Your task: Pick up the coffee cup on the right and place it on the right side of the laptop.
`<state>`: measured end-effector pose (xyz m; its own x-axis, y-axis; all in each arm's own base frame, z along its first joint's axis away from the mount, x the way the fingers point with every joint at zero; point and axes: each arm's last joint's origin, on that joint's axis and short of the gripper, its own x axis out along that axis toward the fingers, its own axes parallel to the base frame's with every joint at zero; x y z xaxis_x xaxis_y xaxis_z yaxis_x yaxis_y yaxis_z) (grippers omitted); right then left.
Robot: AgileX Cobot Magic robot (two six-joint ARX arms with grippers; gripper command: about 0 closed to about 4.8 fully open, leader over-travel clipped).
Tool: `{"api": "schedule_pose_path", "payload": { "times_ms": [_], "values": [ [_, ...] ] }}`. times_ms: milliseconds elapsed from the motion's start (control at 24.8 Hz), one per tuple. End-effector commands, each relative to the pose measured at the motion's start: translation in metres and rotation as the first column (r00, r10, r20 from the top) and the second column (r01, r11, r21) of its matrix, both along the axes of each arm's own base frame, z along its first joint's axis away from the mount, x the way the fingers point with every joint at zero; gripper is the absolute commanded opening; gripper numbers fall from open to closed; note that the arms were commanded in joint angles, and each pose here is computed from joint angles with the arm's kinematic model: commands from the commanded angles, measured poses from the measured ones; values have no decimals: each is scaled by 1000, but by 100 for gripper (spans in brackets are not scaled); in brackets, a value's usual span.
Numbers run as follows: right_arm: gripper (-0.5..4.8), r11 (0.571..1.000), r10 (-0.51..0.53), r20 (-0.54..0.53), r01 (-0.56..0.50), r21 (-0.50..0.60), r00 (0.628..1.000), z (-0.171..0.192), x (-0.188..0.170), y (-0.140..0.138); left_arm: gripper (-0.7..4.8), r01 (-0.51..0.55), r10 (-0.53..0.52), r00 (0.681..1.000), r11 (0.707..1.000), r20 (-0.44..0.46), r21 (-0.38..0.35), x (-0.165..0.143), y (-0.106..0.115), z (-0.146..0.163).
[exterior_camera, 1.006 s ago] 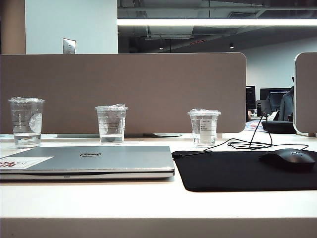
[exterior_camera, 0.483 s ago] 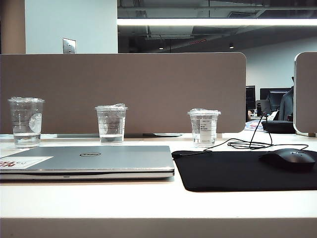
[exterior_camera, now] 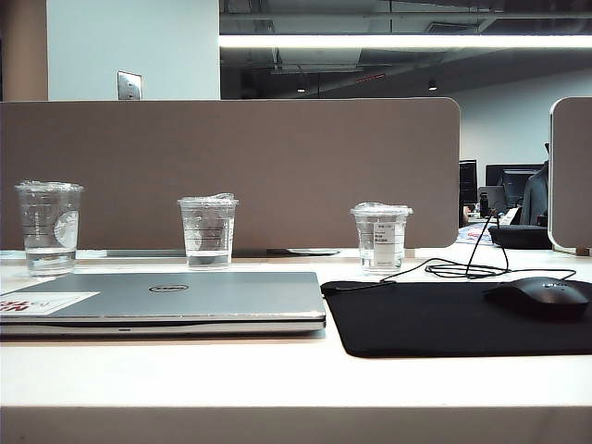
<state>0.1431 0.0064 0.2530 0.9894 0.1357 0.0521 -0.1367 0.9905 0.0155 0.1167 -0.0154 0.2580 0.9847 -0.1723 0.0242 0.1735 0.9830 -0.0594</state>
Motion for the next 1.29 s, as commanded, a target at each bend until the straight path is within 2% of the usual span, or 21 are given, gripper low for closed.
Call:
{"api": "schedule_pose_path", "payload": {
  "times_ms": [40, 322, 443, 564, 644, 684, 765, 1127, 1167, 1208, 1248, 1288],
  "values": [
    [-5, 1000, 29, 54, -29, -1, 998, 11, 17, 1, -5, 95, -95, 995, 995, -30, 4, 14, -13, 15],
    [-5, 994, 114, 43, -113, -9, 993, 12, 49, 5, -5, 243, -240, 965, 970, -109, 12, 39, -42, 37],
    [-5, 993, 119, 55, -119, -11, 991, 9, 60, 5, -5, 311, -304, 937, 950, -175, 13, 50, -53, 48],
    [-5, 993, 119, 57, -119, -11, 991, 4, 69, 5, -5, 336, -319, 913, 941, -254, 25, 58, -60, 57],
    [-5, 992, 124, 32, -123, -9, 992, -2, 77, 6, -6, 396, -367, 879, 917, -305, 39, 64, -66, 65],
    [-5, 991, 131, 5, -131, -7, 991, -6, 84, 6, -6, 444, -406, 851, 895, -332, 42, 68, -68, 69],
    [-5, 991, 136, -17, -136, -5, 991, -9, 92, 8, -5, 468, -423, 837, 882, -347, 52, 71, -70, 72],
    [-3, 980, 198, -1, -198, -7, 980, -27, 148, 20, -5, 473, -425, 834, 879, -352, 58, 75, -72, 72],
    [23, 975, 221, -1, -221, -8, 975, -31, 155, 22, -5, 474, -426, 834, 879, -352, 58, 75, -72, 72],
    [98, 971, 238, -5, -238, -8, 971, -35, 161, 25, -5, 474, -426, 834, 879, -351, 58, 75, -72, 73],
    [198, 966, 258, -12, -258, -8, 966, -38, 166, 28, -5, 474, -426, 834, 879, -351, 58, 75, -72, 73],
    [327, 964, 264, -24, -265, -6, 964, -42, 171, 30, -5, 474, -426, 834, 879, -351, 58, 75, -72, 73]
  ]
}}
